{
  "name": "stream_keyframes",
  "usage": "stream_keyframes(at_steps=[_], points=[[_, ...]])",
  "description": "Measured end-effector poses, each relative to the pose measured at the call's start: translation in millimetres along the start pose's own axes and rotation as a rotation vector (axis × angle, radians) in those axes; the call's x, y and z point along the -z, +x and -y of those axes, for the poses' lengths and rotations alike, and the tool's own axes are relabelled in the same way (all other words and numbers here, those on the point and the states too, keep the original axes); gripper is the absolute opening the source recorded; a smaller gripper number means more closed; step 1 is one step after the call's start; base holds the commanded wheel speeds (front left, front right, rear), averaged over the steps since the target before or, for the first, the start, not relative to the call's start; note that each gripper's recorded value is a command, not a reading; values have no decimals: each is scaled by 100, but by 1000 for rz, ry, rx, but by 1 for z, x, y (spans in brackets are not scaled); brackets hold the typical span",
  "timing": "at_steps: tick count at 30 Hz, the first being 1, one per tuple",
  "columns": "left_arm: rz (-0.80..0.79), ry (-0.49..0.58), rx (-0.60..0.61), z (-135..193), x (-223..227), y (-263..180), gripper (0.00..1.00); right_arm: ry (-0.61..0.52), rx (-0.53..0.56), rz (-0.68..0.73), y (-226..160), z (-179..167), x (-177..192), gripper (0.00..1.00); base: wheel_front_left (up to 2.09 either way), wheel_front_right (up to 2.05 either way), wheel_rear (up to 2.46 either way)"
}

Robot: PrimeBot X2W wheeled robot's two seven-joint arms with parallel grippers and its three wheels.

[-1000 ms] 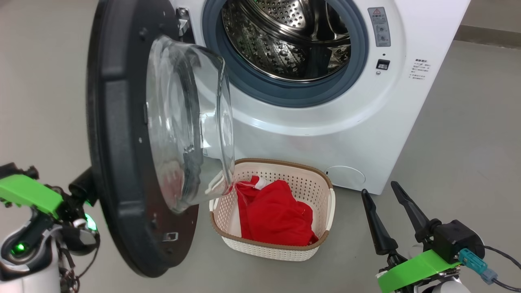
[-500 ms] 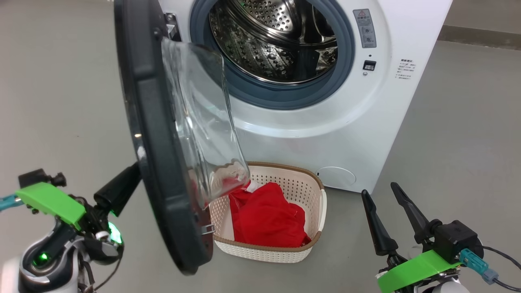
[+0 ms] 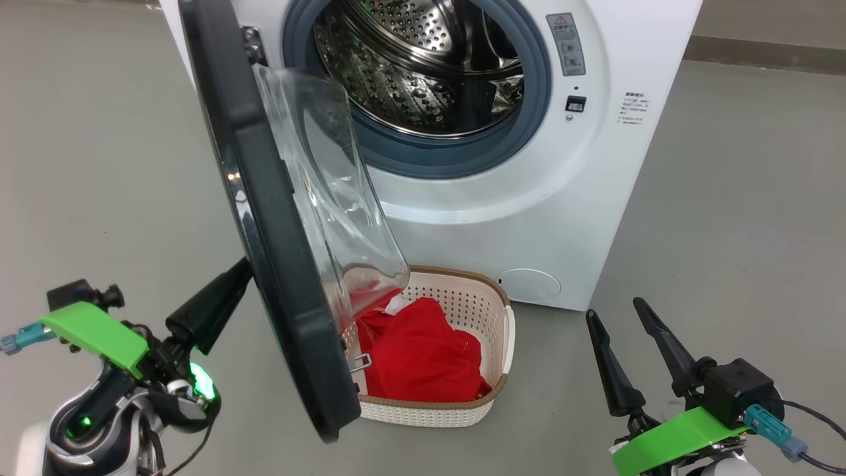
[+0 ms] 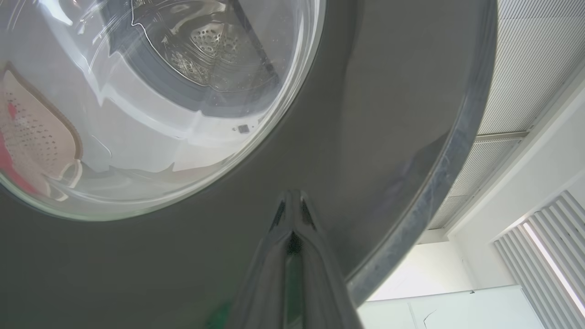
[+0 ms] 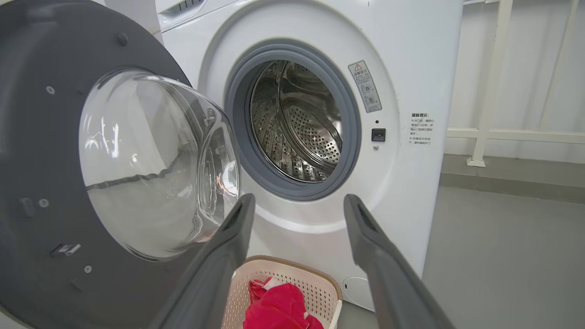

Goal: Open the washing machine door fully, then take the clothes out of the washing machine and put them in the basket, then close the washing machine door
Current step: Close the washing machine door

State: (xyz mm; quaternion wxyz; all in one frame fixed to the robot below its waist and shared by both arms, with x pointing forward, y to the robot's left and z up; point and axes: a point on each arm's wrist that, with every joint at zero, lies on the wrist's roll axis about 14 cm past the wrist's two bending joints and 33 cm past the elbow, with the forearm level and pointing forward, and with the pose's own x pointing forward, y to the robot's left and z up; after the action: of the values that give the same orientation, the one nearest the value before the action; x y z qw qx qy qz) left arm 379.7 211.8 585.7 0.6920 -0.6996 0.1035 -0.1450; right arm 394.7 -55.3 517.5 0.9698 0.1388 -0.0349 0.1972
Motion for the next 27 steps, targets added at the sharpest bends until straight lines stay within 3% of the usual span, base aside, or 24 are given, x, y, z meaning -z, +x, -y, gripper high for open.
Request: stream_keyframes(at_steps=[5,6,8,12,16,26,27], points=[[29,1,24,4,-4,2,0,0,10,1,-1,3,0,100,0,0,0],[52,13,28,5,-8,2,26,0,11,0,-2,3,0,100,0,0,0],[90,51,23,4,-14,1,100,0,12,0,-2,4,0,100,0,0,0],[174,123,4,1,-30,-6,100,4,13,0,-2,4,0,100,0,0,0],[294,272,-54,-8,-53,-18,100,10,13,-3,-1,4,1,100,0,0,0],[593,901,-189,-4,-92,-47,100,16,14,-18,0,5,7,100,0,0,0],[593,901,-189,-4,-92,-47,100,16,14,-18,0,5,7,100,0,0,0]])
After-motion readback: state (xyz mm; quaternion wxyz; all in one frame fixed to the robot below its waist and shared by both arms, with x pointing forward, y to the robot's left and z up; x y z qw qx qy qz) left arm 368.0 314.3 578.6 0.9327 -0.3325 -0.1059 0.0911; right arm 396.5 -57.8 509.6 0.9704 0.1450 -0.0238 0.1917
